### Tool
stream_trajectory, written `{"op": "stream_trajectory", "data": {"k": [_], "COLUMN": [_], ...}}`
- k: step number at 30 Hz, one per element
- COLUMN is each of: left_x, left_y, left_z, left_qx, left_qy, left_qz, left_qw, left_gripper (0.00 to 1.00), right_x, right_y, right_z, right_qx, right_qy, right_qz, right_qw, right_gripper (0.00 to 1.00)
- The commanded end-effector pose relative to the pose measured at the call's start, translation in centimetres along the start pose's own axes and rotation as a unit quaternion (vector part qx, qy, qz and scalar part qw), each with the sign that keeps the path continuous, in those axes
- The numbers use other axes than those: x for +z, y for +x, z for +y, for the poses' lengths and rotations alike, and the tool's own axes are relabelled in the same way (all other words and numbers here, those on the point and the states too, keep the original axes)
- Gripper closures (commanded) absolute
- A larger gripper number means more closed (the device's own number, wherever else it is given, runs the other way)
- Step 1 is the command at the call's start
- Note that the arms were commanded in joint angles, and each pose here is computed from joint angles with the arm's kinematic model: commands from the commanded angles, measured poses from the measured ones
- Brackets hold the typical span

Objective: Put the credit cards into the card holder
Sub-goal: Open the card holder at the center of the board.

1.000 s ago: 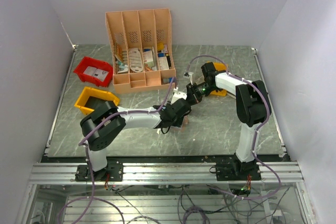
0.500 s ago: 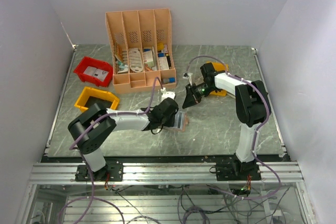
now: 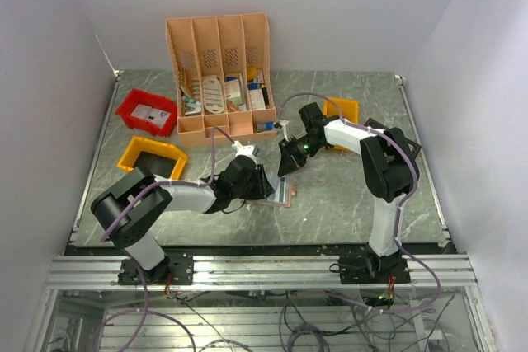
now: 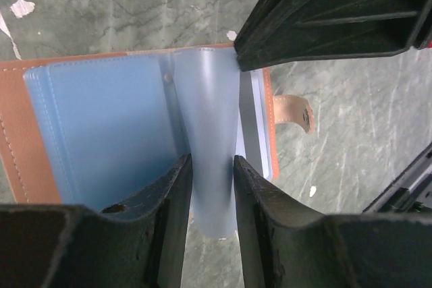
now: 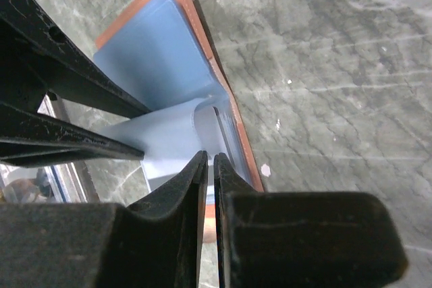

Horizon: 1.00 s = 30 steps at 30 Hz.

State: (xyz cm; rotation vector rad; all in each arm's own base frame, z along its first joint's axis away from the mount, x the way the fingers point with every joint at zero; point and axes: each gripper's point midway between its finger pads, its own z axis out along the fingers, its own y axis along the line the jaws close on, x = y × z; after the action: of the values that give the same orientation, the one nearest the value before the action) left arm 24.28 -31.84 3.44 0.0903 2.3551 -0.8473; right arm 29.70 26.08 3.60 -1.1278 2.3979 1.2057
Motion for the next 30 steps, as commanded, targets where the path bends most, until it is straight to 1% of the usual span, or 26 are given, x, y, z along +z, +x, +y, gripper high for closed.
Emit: {"op": "stream_trajectory", "data": {"k": [1, 5, 9, 13, 16, 22, 25, 30], "left_x": [-0.5, -0.4, -0.3, -0.2, -0.3, -0.3, -0.2, -0.2], "left_y": [-2.0, -1.9, -1.6, -1.4, -1.5, -1.4, -1.4, -1.3], "left_z": [-3.0, -2.5, -1.5, -0.5, -0.2, -0.6, -0.8, -0.9], "left_qx": [-0.023, -0.027, -0.028, -0.026, -0.028, -0.036, -0.037, -0.039], "left_qy": [0.073, 0.067, 0.047, 0.024, 0.018, 0.035, 0.042, 0.046], "left_qz": [-0.032, -0.030, -0.023, -0.020, -0.021, -0.022, -0.022, -0.020], "left_qw": [0.997, 0.997, 0.998, 0.999, 0.999, 0.998, 0.998, 0.998], "left_gripper": [0.58, 0.60, 0.71, 0.75, 0.76, 0.75, 0.75, 0.75], "right_x": [1.2, 1.5, 1.3, 0.3, -0.4, 0.3, 0.7, 1.2], "right_y": [0.1, 0.1, -0.6, -1.3, -1.5, -0.4, -0.1, -0.3], "right_z": [-0.3, 0.0, 1.5, 1.8, 1.2, -1.3, -1.9, -1.3], "right_qx": [0.012, 0.018, 0.023, 0.017, 0.015, 0.037, 0.044, 0.031], "right_qy": [-0.003, -0.026, -0.074, -0.081, -0.064, -0.004, 0.008, 0.006], "right_qz": [0.003, 0.002, -0.017, -0.037, -0.046, -0.026, -0.019, -0.014], "right_qw": [1.000, 0.999, 0.997, 0.996, 0.997, 0.999, 0.999, 0.999], "right_gripper": [0.91, 0.91, 0.90, 0.87, 0.86, 0.84, 0.84, 0.87]}}
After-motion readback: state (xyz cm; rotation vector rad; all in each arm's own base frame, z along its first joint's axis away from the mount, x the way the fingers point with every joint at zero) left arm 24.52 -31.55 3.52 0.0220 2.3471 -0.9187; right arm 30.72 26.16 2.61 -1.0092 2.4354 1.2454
